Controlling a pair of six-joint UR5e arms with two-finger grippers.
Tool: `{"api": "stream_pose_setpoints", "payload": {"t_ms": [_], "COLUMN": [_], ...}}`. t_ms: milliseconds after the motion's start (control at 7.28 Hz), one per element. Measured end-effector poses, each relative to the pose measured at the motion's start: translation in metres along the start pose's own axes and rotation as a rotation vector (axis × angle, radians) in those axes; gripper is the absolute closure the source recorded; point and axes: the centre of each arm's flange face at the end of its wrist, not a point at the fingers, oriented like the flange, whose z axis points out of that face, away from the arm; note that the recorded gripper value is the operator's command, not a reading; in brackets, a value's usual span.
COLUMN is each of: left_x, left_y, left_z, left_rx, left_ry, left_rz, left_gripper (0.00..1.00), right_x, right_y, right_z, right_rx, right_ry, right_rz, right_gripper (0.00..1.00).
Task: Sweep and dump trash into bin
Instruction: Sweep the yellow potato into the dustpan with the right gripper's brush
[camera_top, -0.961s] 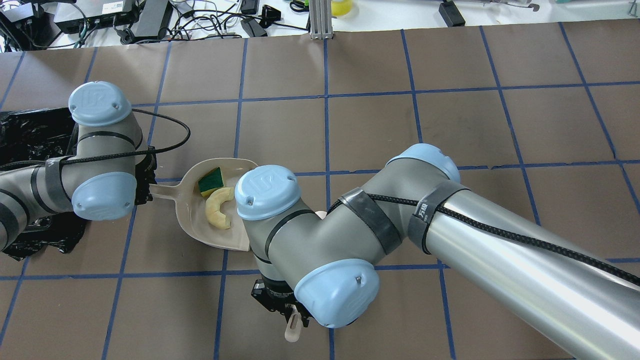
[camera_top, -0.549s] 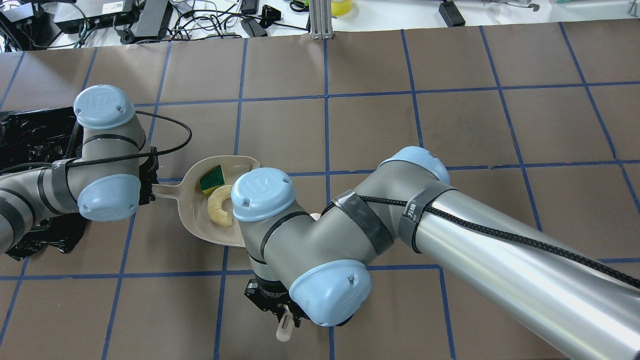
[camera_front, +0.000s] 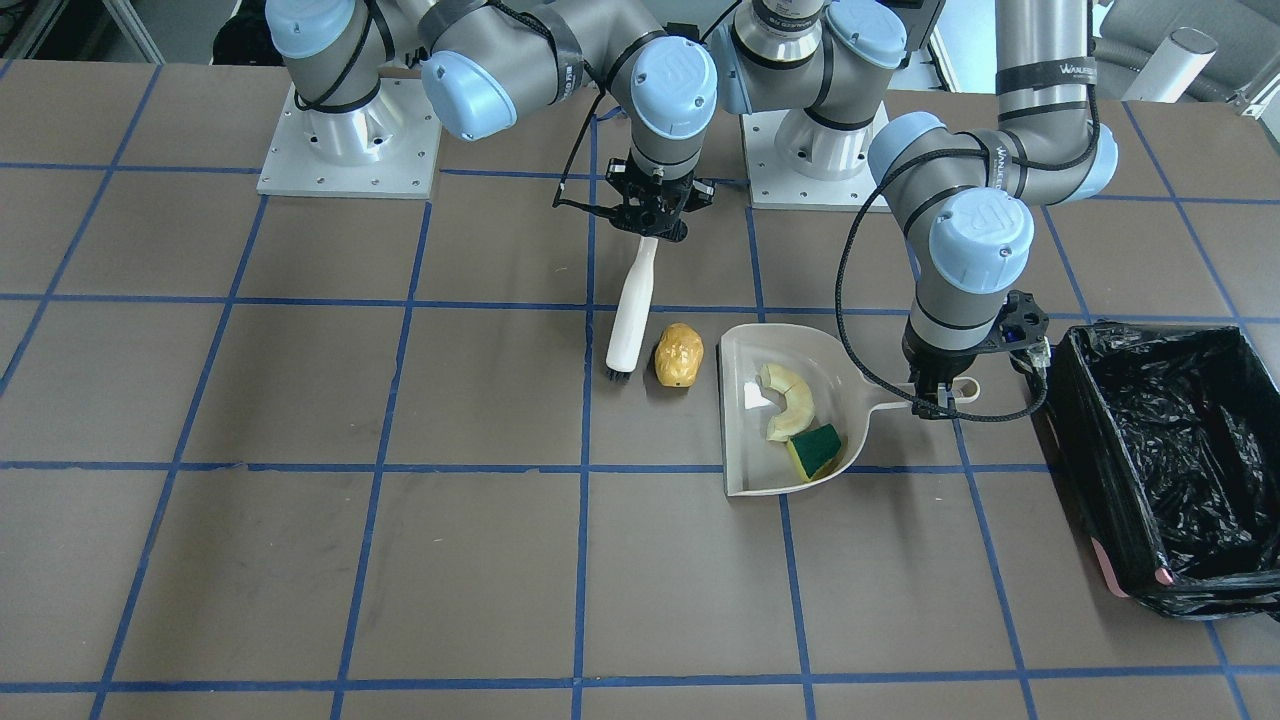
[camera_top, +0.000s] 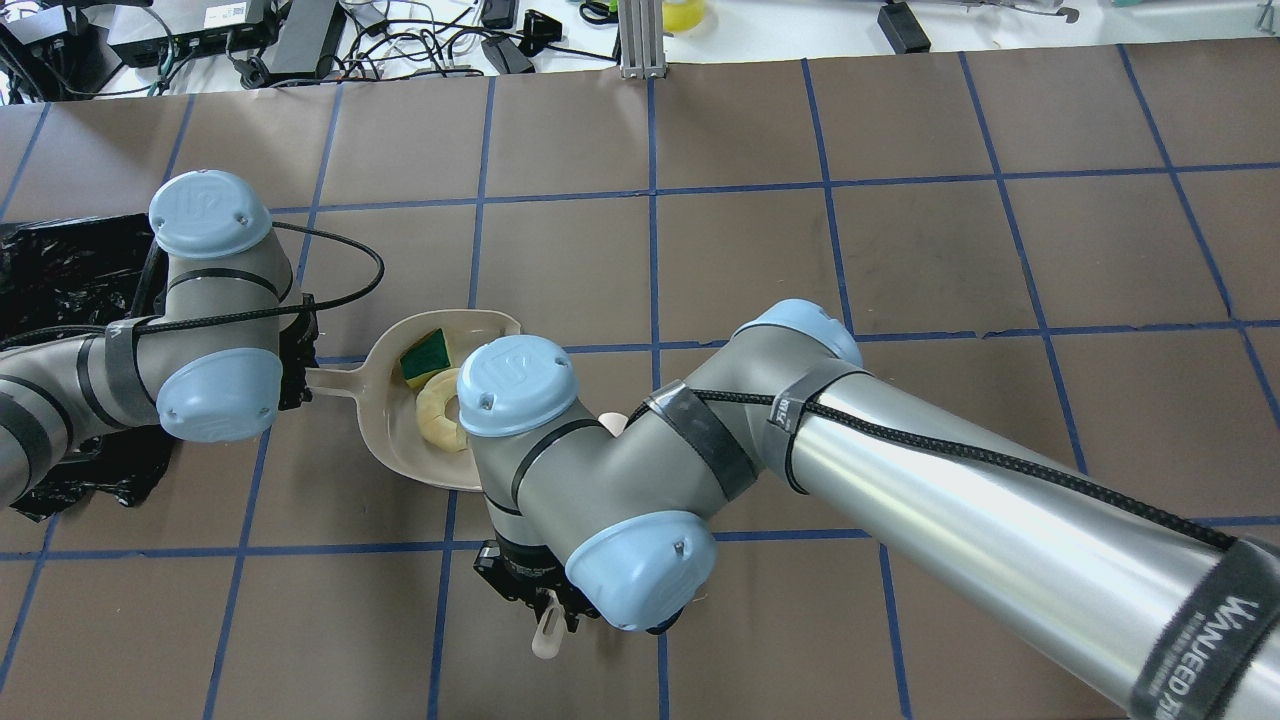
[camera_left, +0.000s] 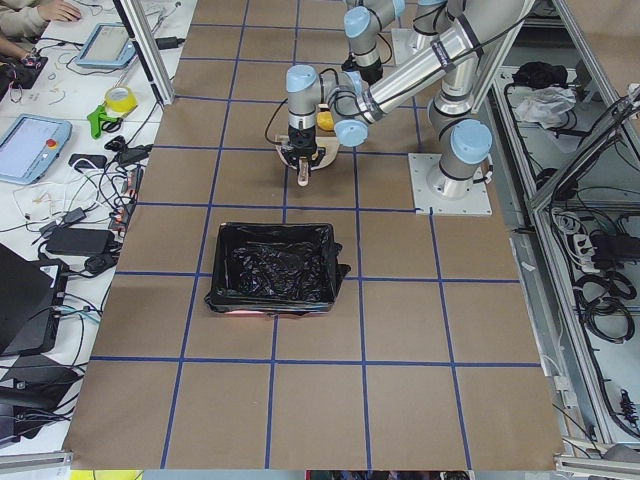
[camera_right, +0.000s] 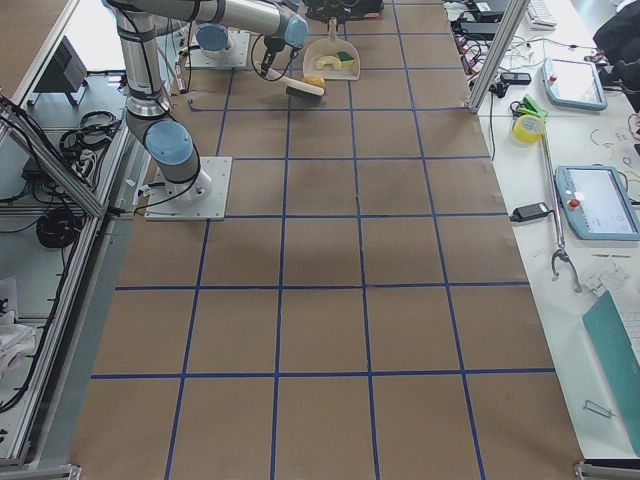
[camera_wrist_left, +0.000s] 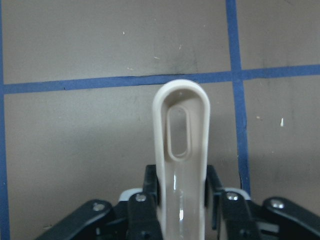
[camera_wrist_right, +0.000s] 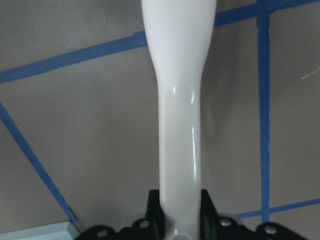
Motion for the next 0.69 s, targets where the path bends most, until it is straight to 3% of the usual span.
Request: {"api": "stream_pose_setpoints", "payload": {"t_ms": [687], "left_x": [0.002], "left_y": [0.003], "left_z": [-0.002], "left_rx": [0.001], "left_ry": [0.005], "left_rz": [-0.026], "left_gripper": [1.0], "right_x": [-0.056], "right_y": [-0.039], "right_z": [-0.003], "right_rx": [0.008], "right_ry": [-0.059], "right_rz": [-0.006], "right_gripper": [1.0]}}
